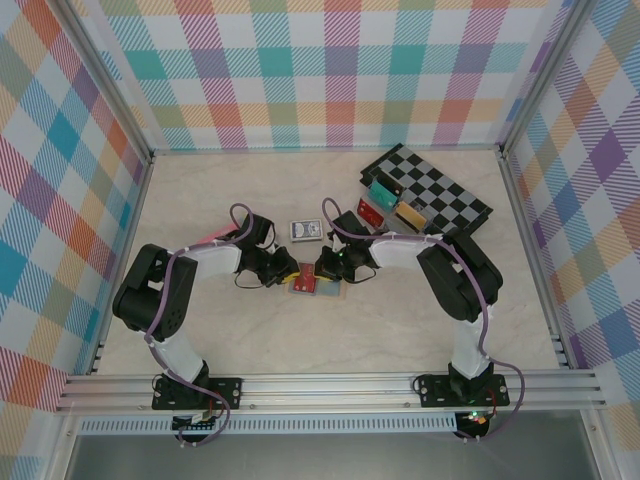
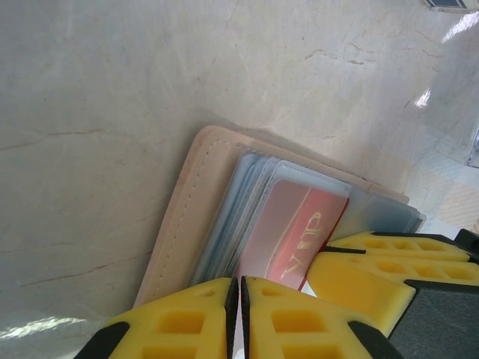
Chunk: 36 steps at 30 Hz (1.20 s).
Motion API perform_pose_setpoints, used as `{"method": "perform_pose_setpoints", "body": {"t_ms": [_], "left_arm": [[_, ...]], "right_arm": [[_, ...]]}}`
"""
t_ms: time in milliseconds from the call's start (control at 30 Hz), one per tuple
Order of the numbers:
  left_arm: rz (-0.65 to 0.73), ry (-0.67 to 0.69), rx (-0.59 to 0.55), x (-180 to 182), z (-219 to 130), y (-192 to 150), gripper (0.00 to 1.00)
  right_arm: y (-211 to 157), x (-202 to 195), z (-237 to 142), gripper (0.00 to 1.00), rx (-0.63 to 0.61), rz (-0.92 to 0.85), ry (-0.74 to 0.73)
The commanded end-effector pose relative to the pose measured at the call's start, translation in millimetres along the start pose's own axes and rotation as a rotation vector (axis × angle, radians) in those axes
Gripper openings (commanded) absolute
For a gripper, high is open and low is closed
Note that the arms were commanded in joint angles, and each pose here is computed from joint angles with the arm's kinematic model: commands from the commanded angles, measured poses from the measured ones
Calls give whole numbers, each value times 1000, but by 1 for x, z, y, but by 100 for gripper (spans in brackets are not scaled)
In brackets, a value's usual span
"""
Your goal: Take the credit cards out of the card holder
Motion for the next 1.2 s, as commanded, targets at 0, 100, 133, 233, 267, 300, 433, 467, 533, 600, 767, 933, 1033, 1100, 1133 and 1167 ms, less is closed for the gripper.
{"method": "perform_pose_setpoints", "body": {"t_ms": [0,100,133,233,267,300,433,467,533,600,767,933,1033,1100,1133,1167], "left_arm": [[-33,82,40,16,0,-11,14],[-32,86,40,16,-1,-10,13],[-31,88,41,16,-1,-10,14],[-30,89,41,16,-1,-10,13],[-29,88,41,16,-1,-10,14],[-29,85,41,15,-1,-10,13],[-18,69,36,10,-4,-8,14],[-14,63,33,8,-5,-7,14],[-8,47,31,5,-8,-6,14],[0,30,27,1,-10,-5,14],[10,9,20,-4,-14,-5,15],[26,-4,-15,-10,-22,-3,18],[33,14,-28,-9,-24,-2,19],[32,22,-22,-8,-22,-1,19],[29,22,-16,-7,-19,-1,19],[25,19,-9,-6,-17,-1,19]], "right_arm": [[-4,-4,-5,8,11,-1,-13],[-4,-7,-9,7,13,5,-31],[-4,-8,-10,7,14,8,-36],[-4,-10,-14,7,22,20,-55],[-4,-10,-15,7,24,18,-53],[-5,-10,-15,7,28,22,-53],[-5,-6,-20,7,30,14,-43],[-5,-5,-20,7,29,10,-38],[-4,-2,-20,7,35,2,-13],[-4,3,-19,8,42,-11,32],[-1,10,-16,17,42,10,86],[1,6,-10,21,43,45,72],[1,2,-7,21,47,64,57],[1,0,-5,21,49,69,46],[1,-1,-4,21,50,70,43],[1,-1,-4,20,50,72,39]]}}
Point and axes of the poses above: each hand's point on the last joint's axis, 136 mm out from that joint toward the fingers, its own z axis out along the fingers, its own x axis along the line the jaws close on, y = z × x, the point moved 8 cm from there along -z, back along the fingers, and after that the axes turned 10 degrees about z, right-handed, at the moved point
